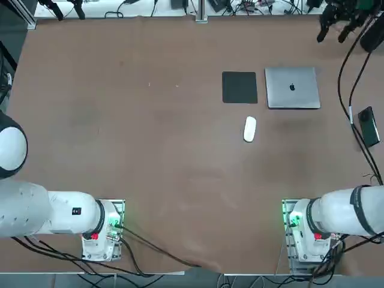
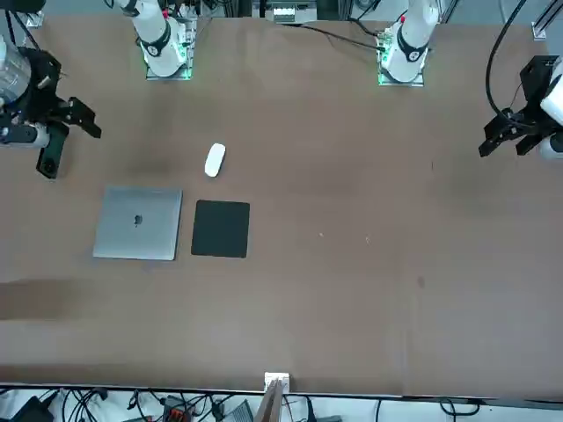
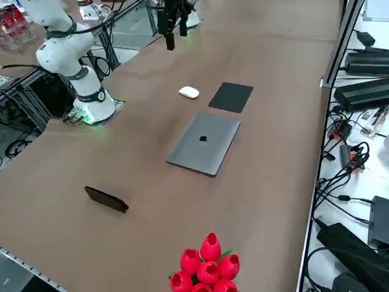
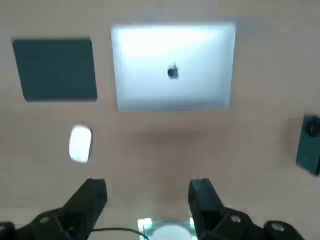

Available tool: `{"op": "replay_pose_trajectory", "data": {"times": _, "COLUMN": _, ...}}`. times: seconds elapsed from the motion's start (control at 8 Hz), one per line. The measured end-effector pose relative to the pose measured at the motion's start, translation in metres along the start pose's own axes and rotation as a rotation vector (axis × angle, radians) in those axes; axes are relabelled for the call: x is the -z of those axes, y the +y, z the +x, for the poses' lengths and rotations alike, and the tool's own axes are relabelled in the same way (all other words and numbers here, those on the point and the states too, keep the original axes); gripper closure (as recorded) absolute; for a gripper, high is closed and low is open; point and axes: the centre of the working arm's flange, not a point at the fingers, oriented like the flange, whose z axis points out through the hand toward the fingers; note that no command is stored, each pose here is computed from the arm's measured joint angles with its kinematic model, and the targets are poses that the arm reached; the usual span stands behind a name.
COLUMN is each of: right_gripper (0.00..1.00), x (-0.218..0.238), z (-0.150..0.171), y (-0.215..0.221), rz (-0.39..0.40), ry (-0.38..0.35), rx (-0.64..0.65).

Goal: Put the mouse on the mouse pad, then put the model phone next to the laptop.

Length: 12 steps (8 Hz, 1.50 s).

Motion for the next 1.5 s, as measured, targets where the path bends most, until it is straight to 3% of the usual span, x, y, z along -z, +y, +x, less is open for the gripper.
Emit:
{"op": "replay_pose_trajectory", "data": {"times": 0.25, "right_gripper": 0.0, "x": -0.037, "z": -0.005, "y": -0.001, "rz": -0.015, "ry": -0.215, "rx": 0.001}}
{"op": "replay_pose_trajectory", "data": {"times": 0.62, "right_gripper": 0.0, "x": -0.108, "z": -0.002, "y": -0.016, "rz": 0.093, "ry": -0.368, "rx": -0.005}}
{"op": "replay_pose_trajectory", "data": {"times": 1.0, "right_gripper": 0.0, "x": -0.199, "z": -0.01, "y": -0.056, "rz": 0.09, "ry": -0.311, "rx": -0.138}}
{"op": "replay_pose_trajectory", "data": {"times": 1.25, "right_gripper": 0.0, "x": -0.255, "z": -0.025, "y": -0.122, "rz": 0.041, "ry": -0.179, "rx": -0.182}}
{"op": "replay_pose_trajectory", "data": {"times": 1.5, "right_gripper": 0.0, "x": -0.288, "z": -0.027, "y": -0.159, "rz": 0.038, "ry": -0.08, "rx": -0.25}}
